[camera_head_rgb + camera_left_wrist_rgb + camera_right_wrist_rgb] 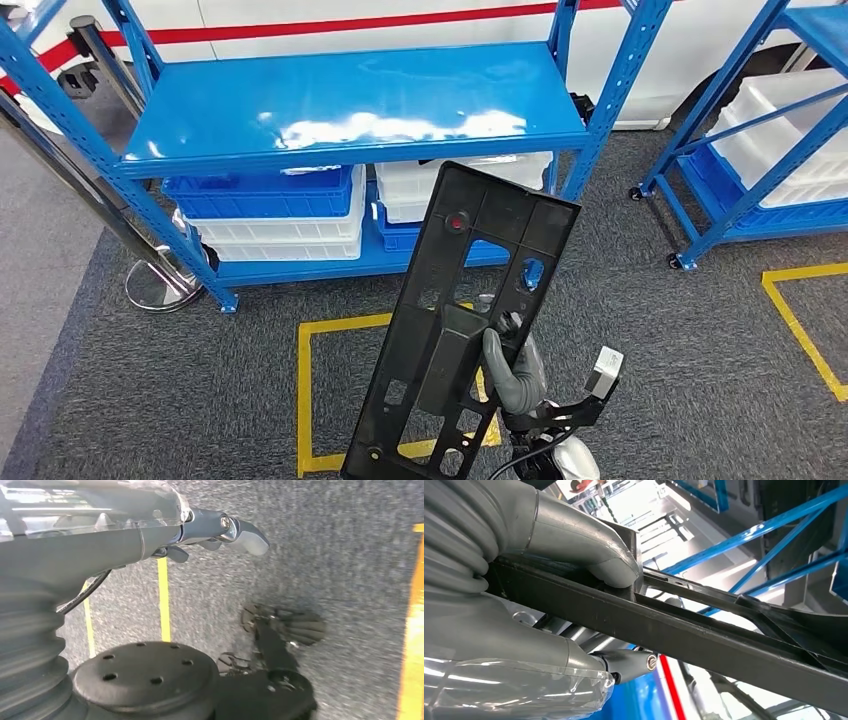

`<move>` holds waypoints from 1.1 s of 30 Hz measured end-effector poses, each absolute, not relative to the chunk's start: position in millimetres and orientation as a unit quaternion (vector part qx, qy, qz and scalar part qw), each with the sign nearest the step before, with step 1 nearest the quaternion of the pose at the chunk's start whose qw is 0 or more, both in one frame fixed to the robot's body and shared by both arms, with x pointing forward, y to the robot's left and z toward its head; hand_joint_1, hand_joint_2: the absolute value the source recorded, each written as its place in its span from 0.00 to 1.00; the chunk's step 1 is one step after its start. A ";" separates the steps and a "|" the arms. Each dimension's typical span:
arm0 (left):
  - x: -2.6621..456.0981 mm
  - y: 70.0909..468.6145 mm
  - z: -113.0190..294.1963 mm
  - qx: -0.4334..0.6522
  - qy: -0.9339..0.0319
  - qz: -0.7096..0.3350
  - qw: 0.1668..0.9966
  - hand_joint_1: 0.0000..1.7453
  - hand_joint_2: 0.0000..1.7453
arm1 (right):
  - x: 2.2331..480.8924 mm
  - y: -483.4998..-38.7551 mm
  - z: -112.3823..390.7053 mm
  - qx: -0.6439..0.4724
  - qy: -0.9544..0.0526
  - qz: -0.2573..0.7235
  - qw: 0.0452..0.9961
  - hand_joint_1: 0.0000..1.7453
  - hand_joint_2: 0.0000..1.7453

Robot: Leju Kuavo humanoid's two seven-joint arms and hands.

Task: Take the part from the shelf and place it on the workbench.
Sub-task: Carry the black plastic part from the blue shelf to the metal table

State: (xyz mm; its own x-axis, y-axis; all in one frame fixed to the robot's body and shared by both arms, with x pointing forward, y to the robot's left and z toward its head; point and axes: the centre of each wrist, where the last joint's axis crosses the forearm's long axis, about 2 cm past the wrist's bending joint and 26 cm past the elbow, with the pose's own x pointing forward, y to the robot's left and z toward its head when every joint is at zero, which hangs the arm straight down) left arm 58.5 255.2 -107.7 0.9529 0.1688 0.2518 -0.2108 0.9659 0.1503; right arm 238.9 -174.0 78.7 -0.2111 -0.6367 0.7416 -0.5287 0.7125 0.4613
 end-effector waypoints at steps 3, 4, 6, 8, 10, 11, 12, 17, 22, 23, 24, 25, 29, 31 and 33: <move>58.3 256.7 -107.8 0.087 -0.120 0.093 0.985 0.00 1.00 | 239.3 -173.9 76.5 0.368 -0.776 -0.053 0.509 1.00 1.00; 58.2 257.2 -107.9 0.087 -0.120 0.093 0.984 0.00 1.00 | 239.1 -173.8 75.9 0.366 -0.776 -0.053 0.510 1.00 1.00; 56.6 257.8 -108.2 0.088 -0.120 0.094 0.984 0.00 1.00 | 237.9 -174.1 73.6 0.363 -0.775 -0.053 0.514 1.00 1.00; 54.3 257.9 -108.5 0.089 -0.122 0.093 0.984 0.00 1.00 | 235.5 -174.4 70.8 0.360 -0.773 -0.052 0.520 1.00 1.00; 53.0 257.4 -108.6 0.088 -0.125 0.090 0.984 0.00 1.00 | 230.9 -174.8 66.7 0.358 -0.769 -0.052 0.527 1.00 1.00; 52.6 256.6 -108.6 0.087 -0.127 0.088 0.984 0.00 1.00 | 227.3 -175.1 63.8 0.357 -0.767 -0.052 0.531 1.00 1.00; 52.4 255.8 -108.6 0.086 -0.127 0.085 0.984 0.00 1.00 | 223.3 -175.4 60.9 0.355 -0.764 -0.052 0.536 1.00 1.00; 52.3 253.6 -108.5 0.085 -0.128 0.079 0.985 0.00 1.00 | 212.7 -176.3 53.7 0.352 -0.759 -0.054 0.545 1.00 1.00; 52.1 248.5 -108.1 0.080 -0.109 0.073 0.988 0.00 1.00 | 207.8 -176.8 50.4 0.340 -0.756 -0.051 0.557 1.00 1.00; 51.9 246.7 -107.9 0.078 -0.103 0.069 0.989 0.00 1.00 | 205.2 -177.1 49.1 0.326 -0.760 -0.048 0.560 1.00 1.00; 51.7 245.3 -107.8 0.077 -0.097 0.064 0.990 0.00 1.00 | 202.7 -177.4 48.7 0.304 -0.769 -0.042 0.561 1.00 1.00; 51.7 244.4 -107.8 0.075 -0.093 0.059 0.991 0.00 1.00 | 200.8 -177.7 50.7 0.278 -0.783 -0.035 0.556 1.00 1.00; 52.3 245.0 -107.7 0.078 -0.087 0.054 0.992 0.00 1.00 | 211.2 -172.8 91.9 0.247 -0.846 -0.002 0.473 1.00 1.00; 54.1 247.4 -107.7 0.082 -0.092 0.057 0.991 0.00 1.00 | 222.1 -166.5 123.6 0.289 -0.865 0.005 0.410 1.00 1.00; 57.2 250.2 -107.5 0.084 -0.100 0.058 0.990 0.00 1.00 | 231.9 -161.4 155.8 0.331 -0.879 0.013 0.343 1.00 1.00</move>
State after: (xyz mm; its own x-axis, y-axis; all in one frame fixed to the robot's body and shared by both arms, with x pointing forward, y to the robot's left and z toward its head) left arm 57.2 250.2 -107.5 0.9734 0.0979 0.2071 -0.1314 0.9792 0.1547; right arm 231.9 -161.4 155.8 -0.5446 -0.5737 0.6118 -0.5912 0.7800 0.2051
